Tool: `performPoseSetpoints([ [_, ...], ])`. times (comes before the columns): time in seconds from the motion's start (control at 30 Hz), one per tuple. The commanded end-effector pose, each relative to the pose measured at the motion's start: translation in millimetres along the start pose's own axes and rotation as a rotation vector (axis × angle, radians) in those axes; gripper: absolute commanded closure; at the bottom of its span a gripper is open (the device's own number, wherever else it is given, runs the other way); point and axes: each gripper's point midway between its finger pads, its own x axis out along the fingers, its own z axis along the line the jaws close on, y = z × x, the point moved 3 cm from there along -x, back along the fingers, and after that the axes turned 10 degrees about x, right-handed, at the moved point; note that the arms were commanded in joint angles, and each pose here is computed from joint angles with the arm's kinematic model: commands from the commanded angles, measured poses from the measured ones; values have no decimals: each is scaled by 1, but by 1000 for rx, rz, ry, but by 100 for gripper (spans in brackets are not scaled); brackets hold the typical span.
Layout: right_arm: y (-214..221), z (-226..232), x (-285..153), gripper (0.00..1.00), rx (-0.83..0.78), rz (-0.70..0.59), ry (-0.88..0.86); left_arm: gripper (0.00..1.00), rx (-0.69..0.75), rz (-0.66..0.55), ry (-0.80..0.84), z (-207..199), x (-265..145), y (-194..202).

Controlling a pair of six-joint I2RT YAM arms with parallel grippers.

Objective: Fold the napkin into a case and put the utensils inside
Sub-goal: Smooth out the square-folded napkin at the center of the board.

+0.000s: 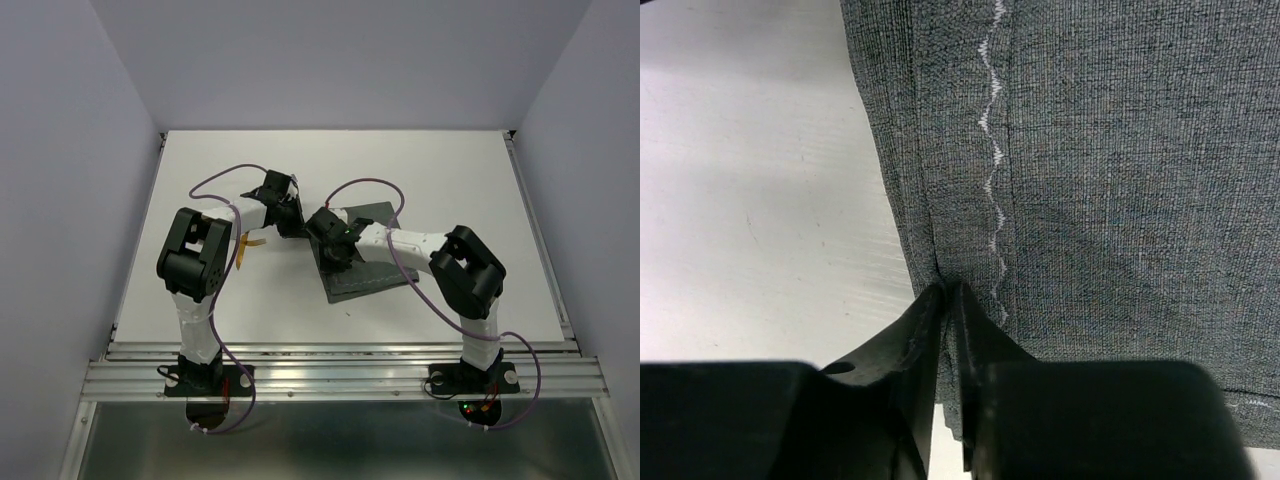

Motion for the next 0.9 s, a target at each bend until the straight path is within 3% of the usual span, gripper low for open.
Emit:
performPoseSetpoints([
  [0.0,-5,5,-4,88,10,-40,-1,100,24,-46,39,-9,-9,-15],
  [0.1,-5,7,-9,99,6,-49,-10,100,24,-44,42,-10,-8,-16],
  [0.87,-6,-9,-45,99,20,-83,-21,100,20,-27,58,-10,0,-16],
])
